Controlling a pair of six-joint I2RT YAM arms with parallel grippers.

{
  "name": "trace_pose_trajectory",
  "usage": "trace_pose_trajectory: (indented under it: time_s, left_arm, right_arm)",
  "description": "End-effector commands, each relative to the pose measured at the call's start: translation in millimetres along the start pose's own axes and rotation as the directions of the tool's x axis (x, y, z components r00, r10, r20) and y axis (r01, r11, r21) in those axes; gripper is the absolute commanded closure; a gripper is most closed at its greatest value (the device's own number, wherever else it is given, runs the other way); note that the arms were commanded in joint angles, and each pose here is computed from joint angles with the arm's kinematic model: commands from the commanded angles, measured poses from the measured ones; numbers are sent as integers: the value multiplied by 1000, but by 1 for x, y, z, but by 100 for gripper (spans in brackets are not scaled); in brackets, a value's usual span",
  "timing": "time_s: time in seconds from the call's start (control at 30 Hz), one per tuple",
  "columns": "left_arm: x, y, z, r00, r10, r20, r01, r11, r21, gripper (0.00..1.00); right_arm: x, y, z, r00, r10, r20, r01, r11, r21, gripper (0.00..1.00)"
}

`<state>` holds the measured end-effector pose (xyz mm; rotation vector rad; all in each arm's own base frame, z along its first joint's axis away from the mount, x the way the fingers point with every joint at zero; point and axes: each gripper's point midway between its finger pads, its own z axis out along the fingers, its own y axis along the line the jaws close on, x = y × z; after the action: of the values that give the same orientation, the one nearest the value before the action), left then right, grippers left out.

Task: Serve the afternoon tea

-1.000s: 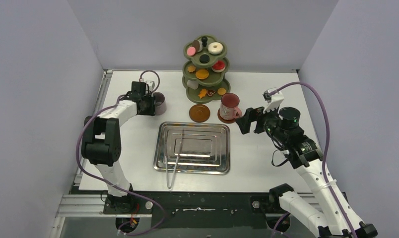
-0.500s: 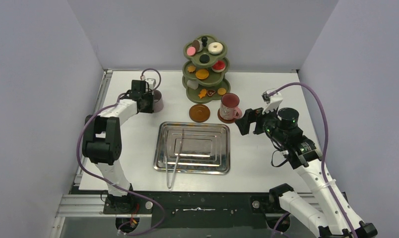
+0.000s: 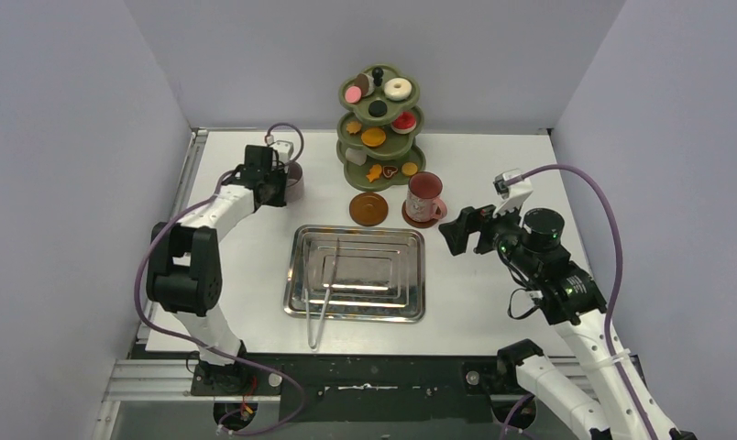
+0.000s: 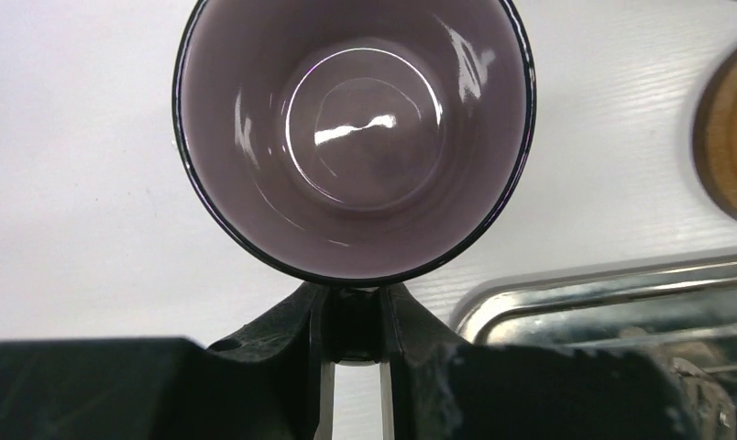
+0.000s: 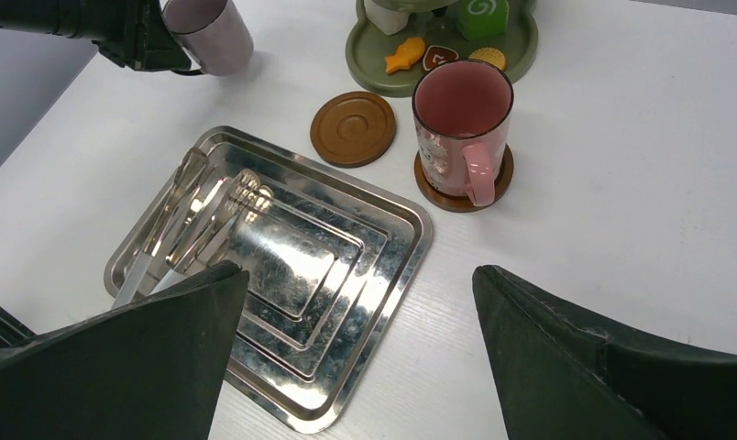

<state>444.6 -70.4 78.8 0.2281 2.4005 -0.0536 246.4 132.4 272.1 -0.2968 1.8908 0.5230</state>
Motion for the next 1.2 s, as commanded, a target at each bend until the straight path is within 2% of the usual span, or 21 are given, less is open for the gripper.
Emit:
trace_pose_trajectory:
  time_s: [0.0,0.43,0.73,1.17]
  left_arm:
    - [-74,-23,-47,965,74,252,-90,995,54,100]
    - [-76,-86,-80,946,149,287,-206,962,178,100]
    - [-68,-138,-77,929,193,315,-294,903,314,100]
    - [-70,-185,-51,923,259,286,-356,856,375,100]
  right_arm:
    - [-17,5,-6,998,3,64,-2,1000,-8,0]
    - [-13,0,-8,998,-16,60,15,1000,14,0]
    - [-17,-1,-17,996,-34,79,32,999,27,0]
    - [-17,-4,-22,995,-37,94,33,998,48,0]
